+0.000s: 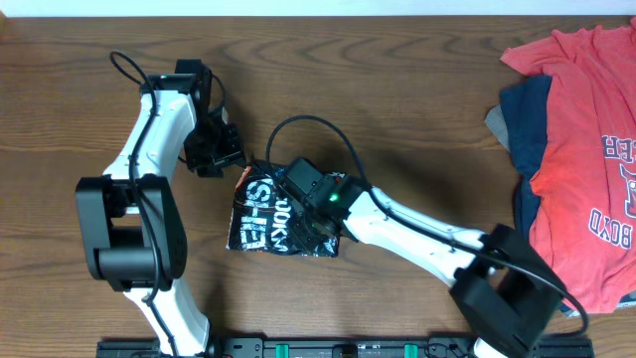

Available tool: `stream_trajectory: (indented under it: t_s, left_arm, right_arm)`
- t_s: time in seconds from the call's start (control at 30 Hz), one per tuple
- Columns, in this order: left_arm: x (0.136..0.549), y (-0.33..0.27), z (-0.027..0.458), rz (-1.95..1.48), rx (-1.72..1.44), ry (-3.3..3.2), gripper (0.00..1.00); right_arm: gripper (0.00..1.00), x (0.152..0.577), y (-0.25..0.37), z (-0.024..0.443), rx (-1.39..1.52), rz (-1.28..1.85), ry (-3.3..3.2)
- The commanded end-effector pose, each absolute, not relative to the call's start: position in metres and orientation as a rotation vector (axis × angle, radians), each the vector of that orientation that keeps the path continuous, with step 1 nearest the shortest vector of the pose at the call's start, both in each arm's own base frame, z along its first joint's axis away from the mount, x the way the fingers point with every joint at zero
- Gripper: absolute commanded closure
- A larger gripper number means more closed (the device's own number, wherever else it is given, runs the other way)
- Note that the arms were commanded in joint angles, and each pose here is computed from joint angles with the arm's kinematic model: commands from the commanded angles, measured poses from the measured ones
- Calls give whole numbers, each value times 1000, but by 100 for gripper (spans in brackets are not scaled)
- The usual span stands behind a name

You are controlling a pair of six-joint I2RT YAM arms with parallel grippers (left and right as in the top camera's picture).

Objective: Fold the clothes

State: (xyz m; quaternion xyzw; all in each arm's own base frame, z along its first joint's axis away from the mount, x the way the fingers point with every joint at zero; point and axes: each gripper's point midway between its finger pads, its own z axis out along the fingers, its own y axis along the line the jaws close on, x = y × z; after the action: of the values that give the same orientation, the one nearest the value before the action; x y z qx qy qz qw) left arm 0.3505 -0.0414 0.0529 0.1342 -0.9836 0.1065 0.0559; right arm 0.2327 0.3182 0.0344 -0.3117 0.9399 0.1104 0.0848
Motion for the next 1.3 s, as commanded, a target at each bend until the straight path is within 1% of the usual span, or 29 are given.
stream_trajectory:
  t_s: [0.0,0.03,0.07,0.17,0.2,0.27,0.33,0.4,0.53,0.63,0.67,0.77,0.8,1.0,1.17,1.27]
  left_arm:
    - [342,-41,43,305,399,-2938,50]
    - [341,-41,42,303,399,-2930,50]
    - [340,-41,42,302,399,-2928,50]
    - [338,-41,42,300,399,-2918,51]
    - [337,-42,42,303,400,-2913,51]
    - [337,-46,43,340,401,-2906,50]
    - [339,-53,45,405,404,-2897,50]
    - [342,-59,47,465,405,-2897,50]
    - [345,-69,49,525,390,-2893,50]
    - [342,-77,49,525,312,-2902,50]
    - [342,-80,49,526,283,-2908,47]
    - [345,-94,46,530,174,-2941,30]
    - [346,-98,45,529,157,-2949,26]
    - [345,-112,33,529,89,-2972,26]
    - [335,-95,16,365,96,-2979,26]
    - [330,-95,12,364,97,-2968,26]
  right_arm:
    - [94,254,289,29,-697,93,2837]
    - [98,256,277,28,-619,25,2859]
    - [99,258,263,27,-539,-48,2880]
    - [97,257,223,28,-282,-254,2930]
    - [93,256,215,28,-233,-290,2944]
    - [73,253,207,28,-207,-311,2973]
    - [63,249,208,27,-204,-297,2997]
    - [59,246,211,26,-207,-270,3016]
    - [59,244,212,26,-208,-261,3028]
    - [59,246,211,26,-179,-255,3025]
    - [58,247,211,26,-176,-250,3024]
    - [56,248,215,25,-172,-222,3025]
    - [56,248,215,25,-170,-218,3027]
    - [56,245,212,25,-173,-233,3040]
    - [56,244,212,25,-173,-237,3042]
    - [56,245,212,25,-172,-237,3042]
